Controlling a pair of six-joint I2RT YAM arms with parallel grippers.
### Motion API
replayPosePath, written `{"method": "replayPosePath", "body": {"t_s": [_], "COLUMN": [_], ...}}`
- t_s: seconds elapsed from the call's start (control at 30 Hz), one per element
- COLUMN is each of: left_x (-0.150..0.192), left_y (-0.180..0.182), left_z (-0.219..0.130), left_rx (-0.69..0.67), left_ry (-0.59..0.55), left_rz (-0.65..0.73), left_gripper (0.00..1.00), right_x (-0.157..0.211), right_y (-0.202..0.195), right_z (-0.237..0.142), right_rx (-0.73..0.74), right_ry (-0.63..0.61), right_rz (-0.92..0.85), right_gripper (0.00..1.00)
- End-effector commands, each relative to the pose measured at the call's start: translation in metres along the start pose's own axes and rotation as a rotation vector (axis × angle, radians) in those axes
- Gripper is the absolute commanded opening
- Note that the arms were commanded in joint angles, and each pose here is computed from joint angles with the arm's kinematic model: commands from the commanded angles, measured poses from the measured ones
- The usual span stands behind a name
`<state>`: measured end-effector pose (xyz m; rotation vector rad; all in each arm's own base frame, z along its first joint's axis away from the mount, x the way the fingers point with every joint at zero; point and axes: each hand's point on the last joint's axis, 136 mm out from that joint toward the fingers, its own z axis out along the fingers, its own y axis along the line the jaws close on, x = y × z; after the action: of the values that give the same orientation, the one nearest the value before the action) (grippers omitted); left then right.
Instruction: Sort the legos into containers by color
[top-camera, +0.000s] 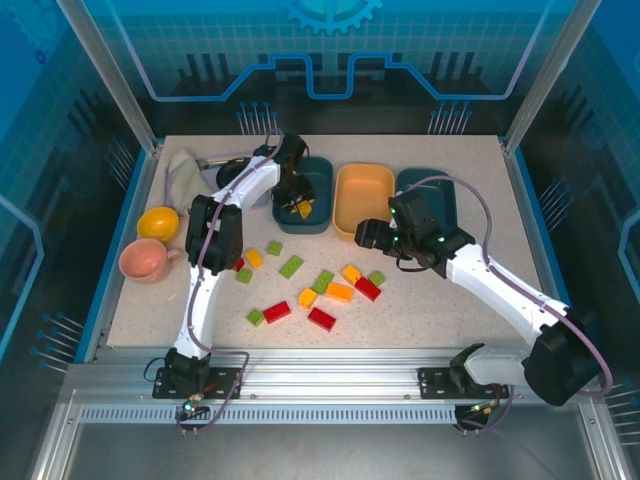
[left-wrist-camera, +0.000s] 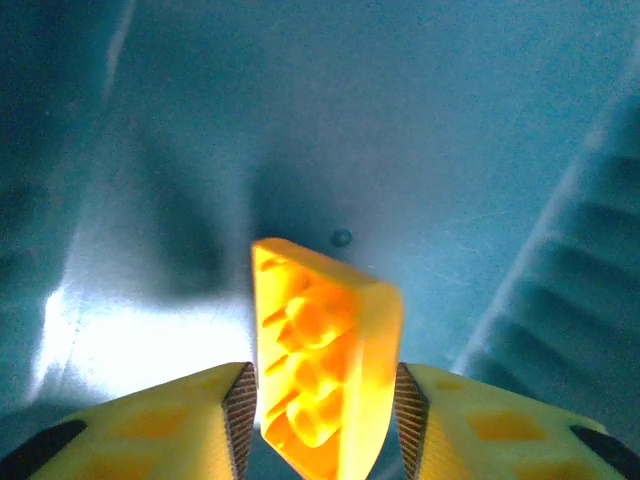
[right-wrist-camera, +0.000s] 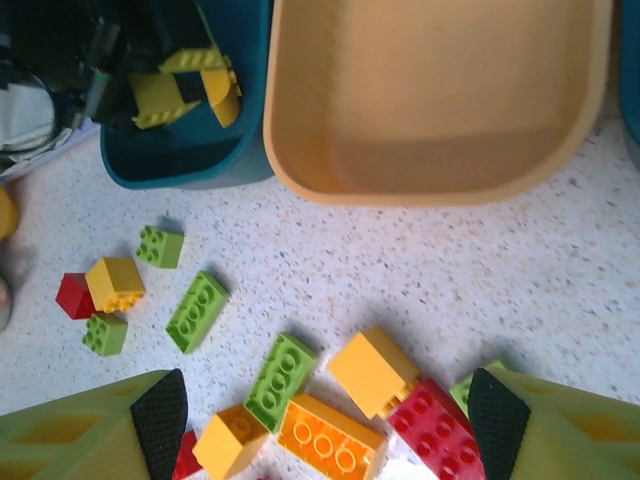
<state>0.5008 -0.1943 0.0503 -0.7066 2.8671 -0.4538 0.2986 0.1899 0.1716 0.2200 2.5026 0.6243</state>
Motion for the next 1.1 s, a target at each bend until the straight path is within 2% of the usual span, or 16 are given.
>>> {"method": "replayPosePath", "body": {"t_s": [0.0,0.1,0.27,0.37,0.5,0.73,0.93,1.07], "left_x": [0.0,-0.002,0.005,0.025,0.071,0.166,0.207,0.216], "left_y": [-0.021,-0.032,-0.048,-0.051,-0.043,0.029,0.095,0.111], "left_z": [-0.031,-0.059,-0.124,-0.161,-0.199,-0.213,-0.207,-0.204], "left_rx": [0.062,0.102,0.204,0.277,0.368,0.478,0.461,0.461], "left_ry": [-0.015,-0.051,-0.129,-0.16,-0.183,-0.187,-0.191,-0.191], "left_rz": [0.038,0.05,0.056,0.075,0.134,0.143,0.083,0.05], "left_gripper": [0.53,0.62,0.67,0.71,0.76,0.86,0.89,0.89], "right_x": [0.012,0.016,0.025,0.035,0.044,0.062,0.06,0.061], "right_y": [-0.02,-0.026,-0.046,-0.056,-0.06,-0.065,-0.07,-0.077], "right_z": [-0.015,-0.024,-0.039,-0.045,-0.043,-0.002,0.026,0.044], "right_rx": [0.064,0.089,0.183,0.213,0.25,0.397,0.423,0.437], "right_ry": [0.025,0.032,0.07,0.088,0.066,0.04,0.031,0.033], "right_rz": [-0.01,-0.037,-0.094,-0.081,-0.01,0.214,0.33,0.381], "right_gripper": [0.77,0.76,0.74,0.74,0.72,0.72,0.68,0.64]}}
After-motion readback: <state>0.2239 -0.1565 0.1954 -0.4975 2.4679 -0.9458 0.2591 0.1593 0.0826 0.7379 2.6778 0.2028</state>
